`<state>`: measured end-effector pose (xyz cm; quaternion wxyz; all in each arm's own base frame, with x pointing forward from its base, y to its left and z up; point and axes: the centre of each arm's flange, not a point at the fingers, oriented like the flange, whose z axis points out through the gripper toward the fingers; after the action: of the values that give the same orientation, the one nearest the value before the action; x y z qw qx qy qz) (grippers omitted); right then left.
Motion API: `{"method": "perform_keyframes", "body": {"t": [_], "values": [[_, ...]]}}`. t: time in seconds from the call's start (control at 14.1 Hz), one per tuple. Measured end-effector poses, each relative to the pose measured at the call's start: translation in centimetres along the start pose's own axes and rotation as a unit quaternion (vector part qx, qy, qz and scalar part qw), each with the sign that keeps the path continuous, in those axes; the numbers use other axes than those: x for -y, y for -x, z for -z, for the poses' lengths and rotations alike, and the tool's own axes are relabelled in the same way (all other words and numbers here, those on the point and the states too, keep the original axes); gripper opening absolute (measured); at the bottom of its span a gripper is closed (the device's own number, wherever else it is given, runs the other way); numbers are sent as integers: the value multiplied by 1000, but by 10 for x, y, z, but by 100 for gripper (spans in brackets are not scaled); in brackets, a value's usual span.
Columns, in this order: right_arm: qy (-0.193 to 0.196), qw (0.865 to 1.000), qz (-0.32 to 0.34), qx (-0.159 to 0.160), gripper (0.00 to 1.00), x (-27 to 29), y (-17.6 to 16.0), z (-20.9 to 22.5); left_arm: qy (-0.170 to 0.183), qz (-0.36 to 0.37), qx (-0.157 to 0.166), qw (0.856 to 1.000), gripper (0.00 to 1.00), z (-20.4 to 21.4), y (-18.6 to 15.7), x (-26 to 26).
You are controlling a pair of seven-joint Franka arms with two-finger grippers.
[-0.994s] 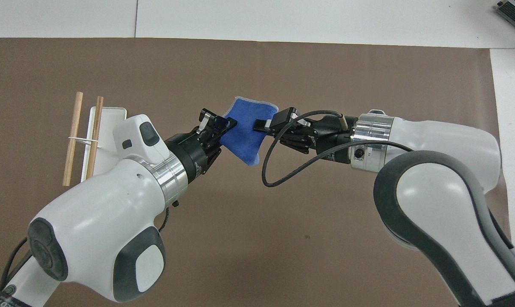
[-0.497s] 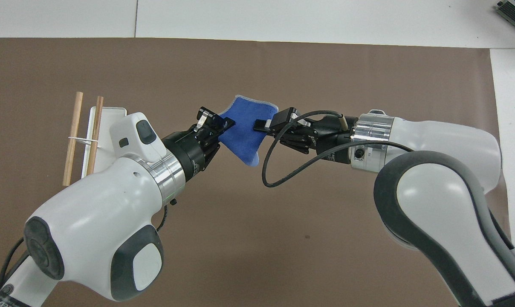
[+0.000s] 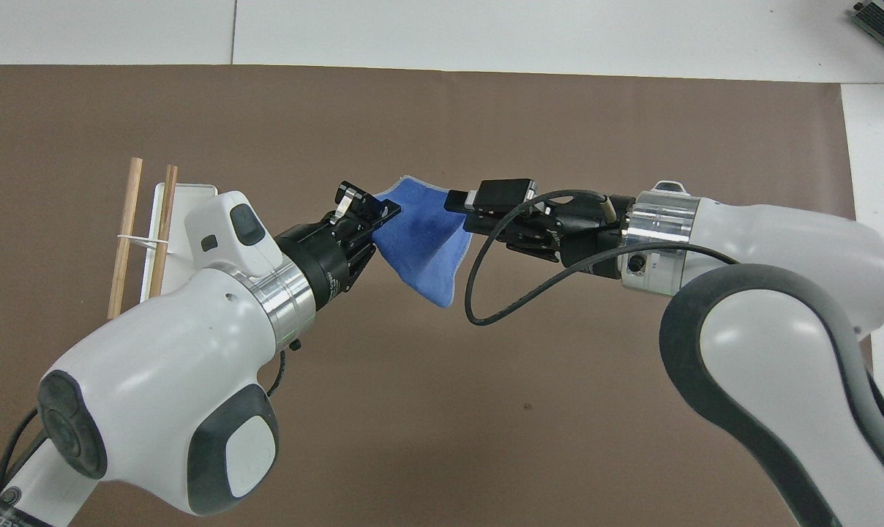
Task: Right arm passes towel to left arm to hang
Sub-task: 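Open the right gripper and withdraw it while the left gripper carries the towel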
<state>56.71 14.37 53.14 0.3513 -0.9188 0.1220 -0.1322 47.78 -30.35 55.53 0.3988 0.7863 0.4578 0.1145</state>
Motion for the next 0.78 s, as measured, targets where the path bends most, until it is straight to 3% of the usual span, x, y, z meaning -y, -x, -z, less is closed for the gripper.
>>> {"method": "perform_keyframes", "body": {"t": [0.14, 0.28, 0.35, 0.57, 0.78], "values": [[94, 994, 53, -15, 100, -32, -18, 17, 1, 7, -8, 1000, 2, 1, -12, 0], [190, 976, 105, -7, 100, -60, -28, 30, 3, 19, -22, 1000, 2, 3, -34, -1], [220, 968, 120, -3, 100, -69, -31, 34, 3, 25, -28, 999, 2, 4, -44, -2], [283, 948, 144, 12, 100, -88, -37, 48, 0, 41, -47, 998, 2, 6, -73, 4], [309, 940, 144, 27, 100, -90, -42, 66, -6, 58, -65, 996, 2, 7, -100, 14]]}}
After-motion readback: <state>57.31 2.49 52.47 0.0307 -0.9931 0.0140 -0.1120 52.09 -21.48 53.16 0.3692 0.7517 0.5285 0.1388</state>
